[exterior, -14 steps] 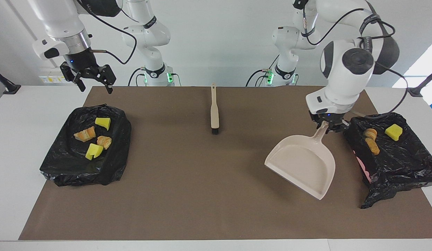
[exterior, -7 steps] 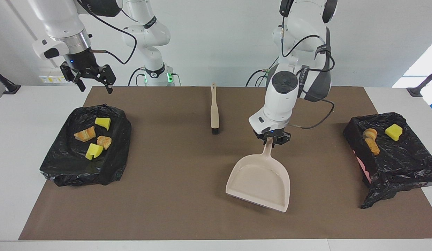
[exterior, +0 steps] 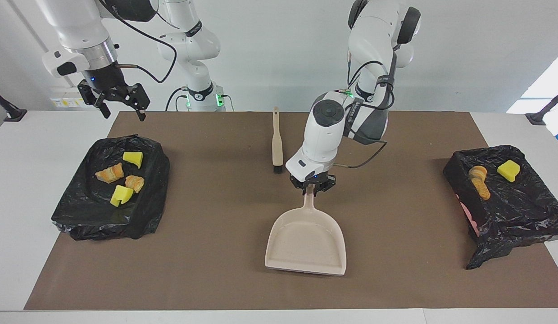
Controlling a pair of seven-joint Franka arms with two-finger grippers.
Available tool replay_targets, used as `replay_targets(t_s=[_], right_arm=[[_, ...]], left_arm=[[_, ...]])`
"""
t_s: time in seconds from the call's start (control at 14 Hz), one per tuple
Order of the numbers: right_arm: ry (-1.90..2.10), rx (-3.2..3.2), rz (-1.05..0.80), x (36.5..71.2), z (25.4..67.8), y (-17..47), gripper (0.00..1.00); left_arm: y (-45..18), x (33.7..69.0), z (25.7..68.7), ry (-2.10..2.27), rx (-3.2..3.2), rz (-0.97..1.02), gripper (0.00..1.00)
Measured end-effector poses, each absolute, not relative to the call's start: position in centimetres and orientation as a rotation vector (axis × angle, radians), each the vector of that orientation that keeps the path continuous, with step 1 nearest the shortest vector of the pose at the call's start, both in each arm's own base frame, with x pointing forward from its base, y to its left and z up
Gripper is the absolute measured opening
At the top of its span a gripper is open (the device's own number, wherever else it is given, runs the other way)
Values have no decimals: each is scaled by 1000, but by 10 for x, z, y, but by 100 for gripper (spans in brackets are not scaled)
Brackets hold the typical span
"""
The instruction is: Sweep and dump trash in bin
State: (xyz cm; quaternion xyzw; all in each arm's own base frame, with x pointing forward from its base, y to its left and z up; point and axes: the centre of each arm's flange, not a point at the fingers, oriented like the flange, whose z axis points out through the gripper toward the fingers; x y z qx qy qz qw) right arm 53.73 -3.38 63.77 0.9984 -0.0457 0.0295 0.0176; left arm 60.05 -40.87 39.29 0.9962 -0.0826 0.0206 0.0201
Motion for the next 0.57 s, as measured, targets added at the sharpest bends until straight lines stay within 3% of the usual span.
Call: replay_targets(t_s=[0.29,0.57], right_arm=[[-142,3102,92,537,638,-34,100],[-142,3102,92,537,638,-34,100]], left_arm=[[-431,618,361,-129,3076,104,32],[-443,614,361,-129,3054,101,32]])
